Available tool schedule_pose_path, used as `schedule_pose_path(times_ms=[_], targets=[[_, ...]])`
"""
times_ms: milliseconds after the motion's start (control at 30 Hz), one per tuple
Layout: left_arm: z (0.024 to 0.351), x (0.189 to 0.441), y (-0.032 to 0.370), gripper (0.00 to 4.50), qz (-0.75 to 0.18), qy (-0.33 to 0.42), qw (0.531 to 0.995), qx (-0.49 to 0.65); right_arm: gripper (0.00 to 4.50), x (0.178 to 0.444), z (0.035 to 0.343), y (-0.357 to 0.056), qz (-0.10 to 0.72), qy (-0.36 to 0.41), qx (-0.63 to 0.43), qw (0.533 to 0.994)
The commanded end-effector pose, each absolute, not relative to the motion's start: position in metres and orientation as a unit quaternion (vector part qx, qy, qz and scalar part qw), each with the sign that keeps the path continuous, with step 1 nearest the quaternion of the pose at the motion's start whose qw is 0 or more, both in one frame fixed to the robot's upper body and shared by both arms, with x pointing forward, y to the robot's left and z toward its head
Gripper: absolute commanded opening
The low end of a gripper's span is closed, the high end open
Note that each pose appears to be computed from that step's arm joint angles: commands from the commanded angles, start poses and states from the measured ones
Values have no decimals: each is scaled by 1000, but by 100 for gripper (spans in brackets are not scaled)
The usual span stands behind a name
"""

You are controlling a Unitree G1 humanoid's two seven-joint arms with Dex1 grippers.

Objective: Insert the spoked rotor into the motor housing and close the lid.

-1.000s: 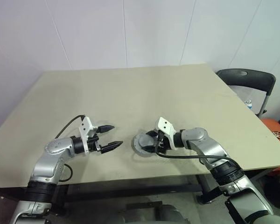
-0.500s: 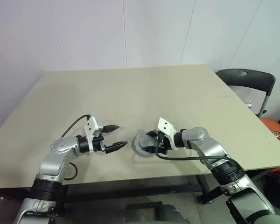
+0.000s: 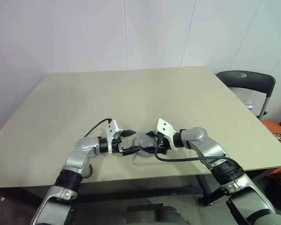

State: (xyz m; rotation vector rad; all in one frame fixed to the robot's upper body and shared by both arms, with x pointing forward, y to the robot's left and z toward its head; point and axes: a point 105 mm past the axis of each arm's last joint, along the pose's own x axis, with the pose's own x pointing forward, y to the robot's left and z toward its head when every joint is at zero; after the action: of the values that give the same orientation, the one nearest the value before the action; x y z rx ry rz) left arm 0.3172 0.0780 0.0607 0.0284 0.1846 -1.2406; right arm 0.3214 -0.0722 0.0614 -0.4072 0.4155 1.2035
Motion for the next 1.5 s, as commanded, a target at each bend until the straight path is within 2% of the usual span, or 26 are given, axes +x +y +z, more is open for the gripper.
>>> schedule_pose_path(times_ms=[33,333,400,600,933,1033,1067,1167,1500], targets=[[74,327,64,358,-595,59,801,25,327,327,32,-103,498,260,-223,797],[65,328,42,50,-627,74,775,24,327,327,31,-102,492,259,-223,801],[61,326,40,3,-631,83,771,29,327,327,31,-102,491,259,-223,801],[38,323,47,3,-631,138,757,93,327,328,32,-102,486,256,-218,806],[26,322,58,3,-622,175,752,131,327,335,50,-99,479,241,-158,829],[27,323,58,0,-620,172,755,129,430,336,56,-99,479,239,-139,833],[28,323,57,0,-619,170,756,127,447,336,57,-100,478,239,-135,834],[28,322,57,0,-620,169,756,124,447,336,58,-102,475,242,-130,836],[31,318,60,0,-624,168,755,109,447,325,87,-115,521,244,-11,818]])
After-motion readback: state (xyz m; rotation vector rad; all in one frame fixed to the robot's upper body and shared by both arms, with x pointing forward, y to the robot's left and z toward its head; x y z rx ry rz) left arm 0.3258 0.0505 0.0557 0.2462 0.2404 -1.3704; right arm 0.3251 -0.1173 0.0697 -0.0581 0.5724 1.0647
